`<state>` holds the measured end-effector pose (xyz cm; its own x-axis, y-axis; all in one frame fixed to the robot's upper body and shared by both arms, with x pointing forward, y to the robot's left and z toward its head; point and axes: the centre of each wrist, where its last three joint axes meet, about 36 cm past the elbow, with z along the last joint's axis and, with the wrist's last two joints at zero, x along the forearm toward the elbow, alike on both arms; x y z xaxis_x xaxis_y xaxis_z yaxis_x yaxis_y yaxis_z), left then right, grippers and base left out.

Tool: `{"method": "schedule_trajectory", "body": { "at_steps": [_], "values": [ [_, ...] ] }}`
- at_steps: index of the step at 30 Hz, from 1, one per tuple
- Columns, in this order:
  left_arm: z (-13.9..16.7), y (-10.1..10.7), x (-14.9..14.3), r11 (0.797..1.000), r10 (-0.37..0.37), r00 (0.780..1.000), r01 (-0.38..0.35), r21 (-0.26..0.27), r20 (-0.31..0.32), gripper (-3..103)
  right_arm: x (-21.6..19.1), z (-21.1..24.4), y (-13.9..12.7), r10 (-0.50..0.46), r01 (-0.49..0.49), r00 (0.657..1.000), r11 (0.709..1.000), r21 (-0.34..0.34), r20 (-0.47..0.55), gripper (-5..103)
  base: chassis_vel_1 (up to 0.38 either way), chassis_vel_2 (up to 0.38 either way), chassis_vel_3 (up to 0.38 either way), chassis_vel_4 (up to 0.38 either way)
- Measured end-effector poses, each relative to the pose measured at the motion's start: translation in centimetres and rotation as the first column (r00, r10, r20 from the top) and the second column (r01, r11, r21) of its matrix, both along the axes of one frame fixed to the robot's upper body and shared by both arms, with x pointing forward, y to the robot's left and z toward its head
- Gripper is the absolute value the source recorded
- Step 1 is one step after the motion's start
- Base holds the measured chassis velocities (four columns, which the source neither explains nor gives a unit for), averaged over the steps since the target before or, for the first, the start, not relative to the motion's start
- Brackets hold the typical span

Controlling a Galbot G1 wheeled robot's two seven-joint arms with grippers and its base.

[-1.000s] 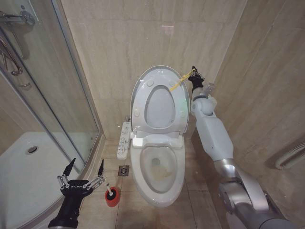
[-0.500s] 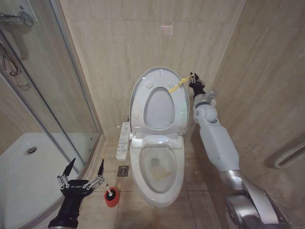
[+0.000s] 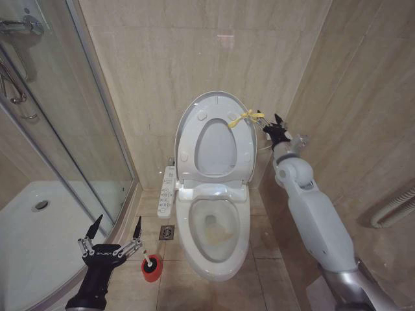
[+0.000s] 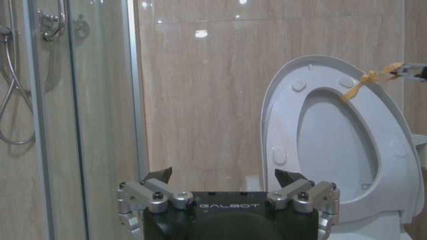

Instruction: Open the toilet lid, clean the toilet bowl with a toilet brush, close the toilet lid, and flush.

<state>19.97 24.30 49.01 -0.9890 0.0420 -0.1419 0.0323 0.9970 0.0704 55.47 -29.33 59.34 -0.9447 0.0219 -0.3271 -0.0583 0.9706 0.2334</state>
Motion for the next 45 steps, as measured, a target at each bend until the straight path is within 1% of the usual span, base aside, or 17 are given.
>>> {"method": "schedule_trajectory", "body": {
  "at_steps": [2, 3, 8, 9, 10, 16, 17, 20, 21, 23, 24, 27, 30, 32, 37, 42, 45],
  "values": [
    [0.0, 0.0, 0.0, 1.000, 0.000, 1.000, 0.000, 0.000, 0.000, 100, -0.7, -0.1, -0.1, -0.003, 0.003, 1.000, 1.000, 0.000, -0.003, 67, 0.000, 0.000, 0.000, 0.000],
    [0.0, 0.0, 0.0, 1.000, 0.000, 1.000, 0.000, 0.000, 0.000, 100, -1.5, -0.1, -0.4, -0.006, 0.006, 1.000, 1.000, 0.001, -0.003, 94, 0.000, 0.000, 0.000, 0.000],
    [0.0, 0.0, 0.0, 1.000, 0.000, 1.000, 0.000, 0.000, 0.000, 100, -4.8, -0.2, -0.5, 0.004, -0.003, 1.000, 1.000, 0.027, -0.016, 94, 0.000, 0.000, 0.000, 0.000],
    [0.0, 0.0, 0.0, 1.000, 0.000, 1.000, 0.000, 0.000, 0.000, 100, -6.1, -0.6, -0.3, 0.014, -0.013, 1.000, 1.000, 0.026, -0.025, 94, 0.000, 0.000, 0.000, 0.000],
    [0.0, 0.0, 0.0, 1.000, 0.000, 1.000, 0.000, 0.000, 0.000, 100, -7.0, -0.9, -0.3, 0.019, -0.018, 0.999, 1.000, 0.022, -0.032, 100, 0.000, 0.000, 0.000, 0.000],
    [0.0, 0.0, 0.0, 1.000, 0.000, 1.000, 0.000, 0.000, 0.000, 100, -10.9, -2.8, 0.1, 0.029, -0.029, 0.996, 1.000, 0.008, -0.081, 100, 0.000, 0.000, 0.000, 0.000],
    [0.0, 0.0, 0.0, 1.000, 0.000, 1.000, 0.000, 0.000, 0.000, 100, -10.9, -2.8, 0.1, 0.029, -0.029, 0.996, 1.000, 0.008, -0.081, 100, 0.000, 0.000, 0.000, 0.000],
    [0.0, 0.0, 0.0, 1.000, 0.000, 1.000, 0.000, 0.000, 0.000, 100, -14.6, -3.4, 0.5, 0.035, -0.036, 0.993, 0.999, -0.004, -0.110, 100, 0.000, 0.000, 0.000, 0.000],
    [0.0, 0.0, 0.0, 1.000, 0.000, 1.000, 0.000, 0.000, 0.000, 100, -14.6, -3.4, 0.5, 0.035, -0.036, 0.993, 0.999, -0.004, -0.110, 100, 0.000, 0.000, 0.000, 0.000],
    [0.0, 0.0, 0.0, 1.000, 0.000, 1.000, 0.000, 0.000, 0.000, 100, -17.3, -3.3, 0.6, 0.017, -0.018, 0.992, 1.000, -0.010, -0.126, 100, 0.000, 0.000, 0.000, 0.000],
    [0.0, 0.0, 0.0, 1.000, 0.000, 1.000, 0.000, 0.000, 0.000, 100, -17.3, -3.3, 0.6, 0.017, -0.018, 0.992, 1.000, -0.010, -0.126, 100, 0.000, 0.000, 0.000, 0.000],
    [0.0, 0.0, 0.0, 1.000, 0.000, 1.000, 0.000, 0.000, 0.000, 100, -20.0, -3.7, 0.1, -0.045, 0.037, 0.987, 0.998, -0.052, -0.157, 100, 0.000, 0.000, 0.000, 0.000],
    [0.0, 0.0, 0.0, 1.000, 0.000, 1.000, 0.000, 0.000, 0.000, 100, -22.3, -4.4, -0.4, -0.069, 0.052, 0.984, 0.993, -0.108, -0.163, 100, 0.000, 0.000, 0.000, 0.000],
    [0.0, 0.0, 0.0, 1.000, 0.000, 1.000, 0.000, 0.000, 0.000, 100, -22.9, -4.5, -0.4, -0.074, 0.055, 0.984, 0.991, -0.122, -0.159, 100, 0.000, 0.000, 0.000, 0.000],
    [0.0, 0.0, 0.0, 1.000, 0.000, 1.000, 0.000, 0.000, 0.000, 100, -25.4, -5.0, -0.6, -0.138, 0.103, 0.979, 0.971, -0.215, -0.152, 100, 0.000, 0.000, 0.000, 0.000],
    [0.0, 0.0, 0.0, 1.000, 0.000, 1.000, 0.000, 0.000, 0.000, 100, -27.0, -5.6, -0.4, -0.152, 0.112, 0.973, 0.968, -0.223, -0.171, 100, 0.000, 0.000, 0.000, 0.000],
    [0.0, 0.0, 0.0, 1.000, 0.000, 1.000, 0.000, 0.000, 0.000, 100, -28.8, -6.0, 0.7, -0.147, 0.104, 0.972, 0.969, -0.224, -0.183, 100, 0.000, 0.000, 0.000, 0.000]
  ]
}}
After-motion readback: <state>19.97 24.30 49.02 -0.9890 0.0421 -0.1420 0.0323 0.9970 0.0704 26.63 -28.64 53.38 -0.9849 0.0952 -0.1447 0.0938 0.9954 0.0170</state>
